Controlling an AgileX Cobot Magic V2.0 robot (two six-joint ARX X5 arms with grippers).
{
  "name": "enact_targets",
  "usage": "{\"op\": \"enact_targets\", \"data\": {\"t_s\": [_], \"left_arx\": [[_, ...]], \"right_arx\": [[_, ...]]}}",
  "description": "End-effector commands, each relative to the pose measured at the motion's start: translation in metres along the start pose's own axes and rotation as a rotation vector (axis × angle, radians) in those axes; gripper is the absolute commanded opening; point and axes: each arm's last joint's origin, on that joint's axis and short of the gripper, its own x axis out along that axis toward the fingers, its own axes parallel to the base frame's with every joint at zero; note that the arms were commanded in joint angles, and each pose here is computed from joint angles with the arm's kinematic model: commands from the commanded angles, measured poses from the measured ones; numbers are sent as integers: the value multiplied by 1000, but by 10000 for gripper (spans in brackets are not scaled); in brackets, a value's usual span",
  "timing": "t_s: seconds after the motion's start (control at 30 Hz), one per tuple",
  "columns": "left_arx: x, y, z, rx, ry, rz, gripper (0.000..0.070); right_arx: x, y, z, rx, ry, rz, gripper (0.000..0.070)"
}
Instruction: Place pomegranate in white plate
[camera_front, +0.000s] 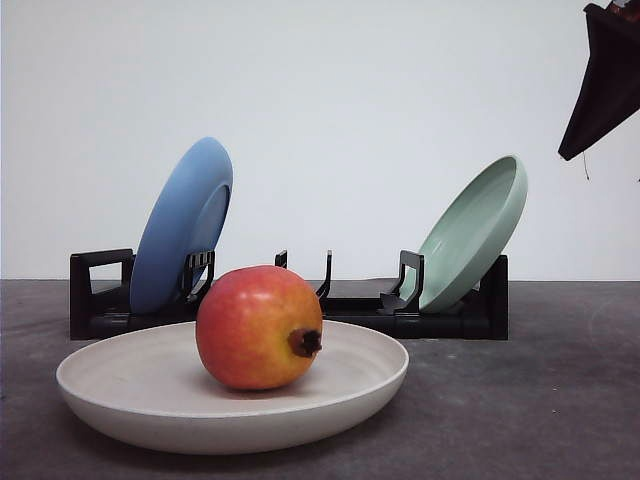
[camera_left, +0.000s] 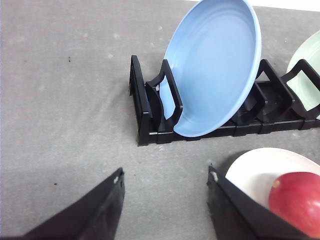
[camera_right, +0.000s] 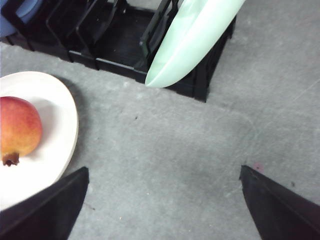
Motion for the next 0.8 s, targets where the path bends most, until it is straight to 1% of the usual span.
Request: {"op": "enact_targets", "data": {"t_s": [0.0, 0.1, 0.13, 0.17, 0.2, 0.23, 0.27, 0.3, 0.37, 0.77], "left_arx": [[-1, 0, 3, 1, -12, 1, 313], [-1, 0, 3, 0, -9, 2, 313], [-1, 0, 3, 0, -6, 2, 308], [-1, 0, 2, 0, -6, 2, 266], [-1, 0, 2, 0, -6, 2, 196], [-1, 0, 2, 0, -5, 1, 48], [-1, 0, 2, 0, -6, 1, 5], [-1, 0, 3, 0, -7, 1, 11], [-1, 0, 3, 0, -6, 1, 10], [-1, 0, 2, 0, -1, 2, 19]], "right_arx": [[1, -1, 1, -9, -7, -1, 602], [1, -1, 2, -10, -14, -2, 601], [1, -1, 2, -10, -15, -2, 588], [1, -1, 2, -10, -14, -2, 508], [1, -1, 2, -10, -14, -2, 387], [1, -1, 2, -10, -13, -2, 187], [1, -1, 2, -10, -13, -2, 69], [1, -1, 2, -11, -14, -2, 1], [1, -1, 2, -10, -15, -2, 14], [1, -1, 2, -11, -15, -1, 14]]}}
